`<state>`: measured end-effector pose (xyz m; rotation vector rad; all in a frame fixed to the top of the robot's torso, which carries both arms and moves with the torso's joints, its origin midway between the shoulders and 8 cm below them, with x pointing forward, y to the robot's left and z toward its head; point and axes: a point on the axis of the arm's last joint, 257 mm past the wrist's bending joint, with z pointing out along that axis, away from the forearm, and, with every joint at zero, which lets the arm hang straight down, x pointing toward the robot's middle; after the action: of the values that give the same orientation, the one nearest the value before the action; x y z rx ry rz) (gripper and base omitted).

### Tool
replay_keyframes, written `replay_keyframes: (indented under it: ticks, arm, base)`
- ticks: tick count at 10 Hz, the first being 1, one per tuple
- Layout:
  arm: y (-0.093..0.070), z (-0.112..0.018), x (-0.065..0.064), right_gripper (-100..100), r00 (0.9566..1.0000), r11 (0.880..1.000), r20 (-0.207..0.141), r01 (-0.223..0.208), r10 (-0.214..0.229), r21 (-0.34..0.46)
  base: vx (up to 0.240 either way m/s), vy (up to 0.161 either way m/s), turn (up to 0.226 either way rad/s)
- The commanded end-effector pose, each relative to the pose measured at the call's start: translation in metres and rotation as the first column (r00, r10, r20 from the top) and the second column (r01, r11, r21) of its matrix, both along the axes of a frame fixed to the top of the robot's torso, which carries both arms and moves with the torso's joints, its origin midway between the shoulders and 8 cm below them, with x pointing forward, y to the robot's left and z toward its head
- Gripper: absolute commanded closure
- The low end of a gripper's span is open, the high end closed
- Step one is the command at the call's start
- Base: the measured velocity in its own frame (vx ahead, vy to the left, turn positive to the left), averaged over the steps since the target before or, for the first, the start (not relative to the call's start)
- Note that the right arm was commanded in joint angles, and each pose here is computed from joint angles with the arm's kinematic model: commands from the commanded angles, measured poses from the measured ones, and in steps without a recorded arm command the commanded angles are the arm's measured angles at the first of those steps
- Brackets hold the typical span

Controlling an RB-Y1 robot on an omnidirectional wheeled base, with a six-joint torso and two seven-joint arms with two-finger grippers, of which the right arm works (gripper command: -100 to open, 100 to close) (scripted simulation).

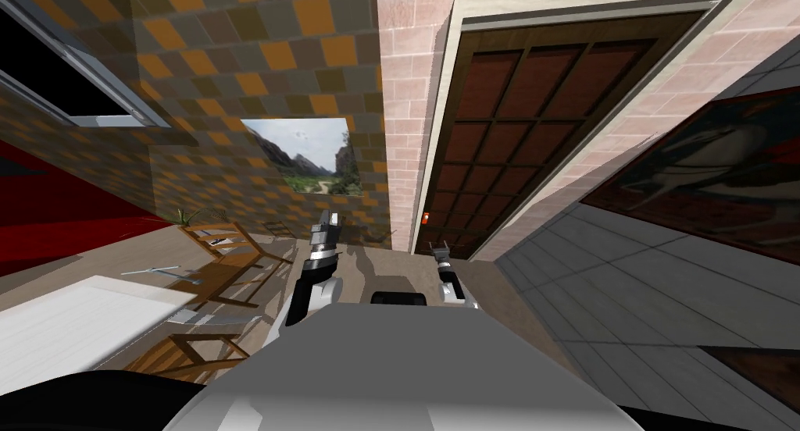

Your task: Pull the door open

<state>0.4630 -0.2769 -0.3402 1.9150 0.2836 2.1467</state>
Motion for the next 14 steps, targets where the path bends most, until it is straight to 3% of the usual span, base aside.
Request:
replay_keyframes:
  ticks: [1, 8, 14]
  arm:
    - [-0.004, -0.008, -0.001, -100, 0.9999, 0.999, -0.012, 0.002, -0.002, 0.036]
    - [-0.021, -0.030, -0.003, -100, 0.9987, 0.989, -0.050, 0.021, -0.014, 0.146]
    - [-0.039, -0.047, -0.006, -100, 0.9962, 0.970, -0.081, 0.050, -0.031, 0.239]
  base:
    - [0.091, 0.028, 0.019]
    - [0.094, 0.020, 0.013]
    - [0.088, 0.014, 0.012]
